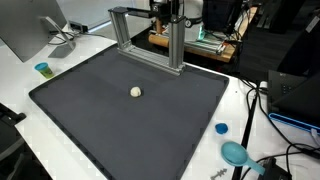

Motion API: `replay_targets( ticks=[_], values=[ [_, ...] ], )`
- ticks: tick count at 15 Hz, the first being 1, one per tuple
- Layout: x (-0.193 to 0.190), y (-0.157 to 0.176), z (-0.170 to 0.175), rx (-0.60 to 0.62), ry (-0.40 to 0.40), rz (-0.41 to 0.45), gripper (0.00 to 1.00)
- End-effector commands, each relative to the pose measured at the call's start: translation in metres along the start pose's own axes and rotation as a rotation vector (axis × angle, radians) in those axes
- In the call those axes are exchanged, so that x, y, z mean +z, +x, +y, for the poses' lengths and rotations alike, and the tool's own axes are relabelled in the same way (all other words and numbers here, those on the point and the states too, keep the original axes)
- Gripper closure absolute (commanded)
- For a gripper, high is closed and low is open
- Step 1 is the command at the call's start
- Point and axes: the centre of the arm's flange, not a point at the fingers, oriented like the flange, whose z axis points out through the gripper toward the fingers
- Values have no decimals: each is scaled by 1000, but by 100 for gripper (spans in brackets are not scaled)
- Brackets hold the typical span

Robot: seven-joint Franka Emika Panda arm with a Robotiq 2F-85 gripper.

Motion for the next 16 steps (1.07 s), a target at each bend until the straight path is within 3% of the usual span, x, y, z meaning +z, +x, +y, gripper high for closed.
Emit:
replay_targets(
  ticks=[1,2,7,10,13,14,15,16],
  values=[
    [-5,-1,-5,-19,-53,-24,29],
    [-6,-1,-7,-27,-63,-26,32],
    [-10,5,-8,-77,-125,-56,67],
    [-9,11,-12,-140,-120,-83,73],
    [-7,17,-14,-221,-89,-111,73],
    [-7,19,-13,-247,-74,-119,23],
    [-6,21,-12,-273,-62,-122,72],
    [-6,22,-11,-288,-48,-122,68]
  ],
)
